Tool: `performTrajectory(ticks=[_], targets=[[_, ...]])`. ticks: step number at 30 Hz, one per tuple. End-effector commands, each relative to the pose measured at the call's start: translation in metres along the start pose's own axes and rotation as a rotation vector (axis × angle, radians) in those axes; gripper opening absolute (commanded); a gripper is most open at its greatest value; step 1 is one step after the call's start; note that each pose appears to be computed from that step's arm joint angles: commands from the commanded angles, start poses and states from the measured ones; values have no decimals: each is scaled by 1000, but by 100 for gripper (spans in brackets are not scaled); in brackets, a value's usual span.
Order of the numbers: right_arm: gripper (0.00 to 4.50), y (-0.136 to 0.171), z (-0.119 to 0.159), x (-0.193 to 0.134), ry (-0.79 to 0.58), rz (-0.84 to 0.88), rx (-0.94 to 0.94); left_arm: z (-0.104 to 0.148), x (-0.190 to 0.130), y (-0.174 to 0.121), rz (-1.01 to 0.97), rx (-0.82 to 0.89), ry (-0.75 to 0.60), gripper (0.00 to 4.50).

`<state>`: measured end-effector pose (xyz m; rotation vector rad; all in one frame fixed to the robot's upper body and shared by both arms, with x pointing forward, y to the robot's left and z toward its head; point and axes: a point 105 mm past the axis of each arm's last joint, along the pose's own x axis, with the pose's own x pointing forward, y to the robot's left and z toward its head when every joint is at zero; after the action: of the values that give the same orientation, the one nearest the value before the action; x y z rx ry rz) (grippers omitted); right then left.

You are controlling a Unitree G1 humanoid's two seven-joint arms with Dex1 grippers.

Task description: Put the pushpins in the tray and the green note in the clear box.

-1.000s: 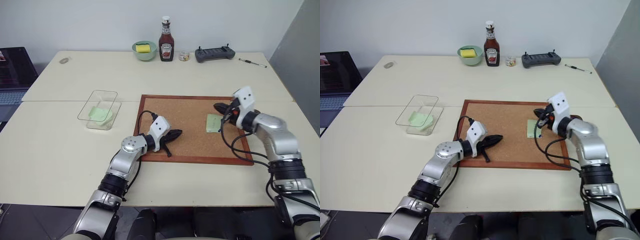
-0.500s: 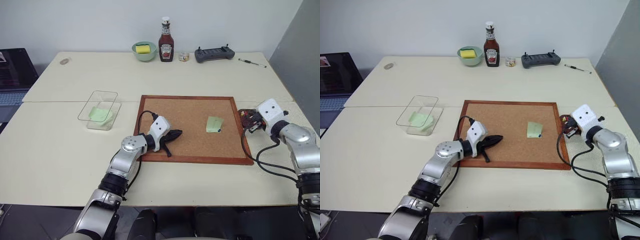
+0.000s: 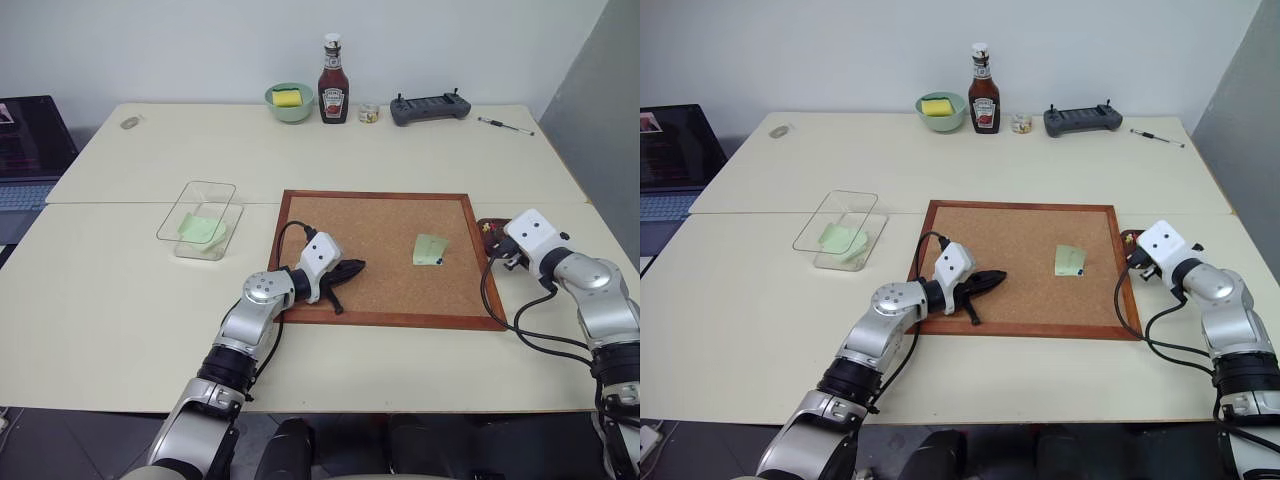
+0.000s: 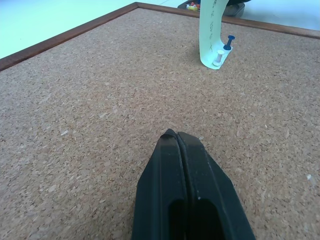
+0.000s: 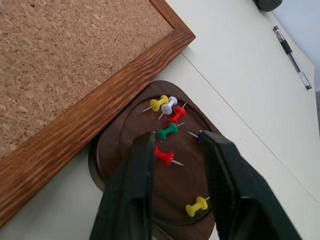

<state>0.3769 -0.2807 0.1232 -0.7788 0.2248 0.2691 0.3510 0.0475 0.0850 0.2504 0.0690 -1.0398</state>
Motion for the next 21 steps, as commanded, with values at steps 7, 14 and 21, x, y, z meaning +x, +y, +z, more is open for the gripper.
performTrajectory(ticks=[7, 14, 21], targets=[[240, -16, 24, -21, -103, -1, 81, -9, 1, -6, -20, -7, 30, 0], [240, 32, 29, -44, -124, 267, 293, -10, -1, -5, -23, -10, 33, 0], [240, 65, 55, -50, -186, 425, 388, -10, -1, -5, -22, -7, 36, 0]])
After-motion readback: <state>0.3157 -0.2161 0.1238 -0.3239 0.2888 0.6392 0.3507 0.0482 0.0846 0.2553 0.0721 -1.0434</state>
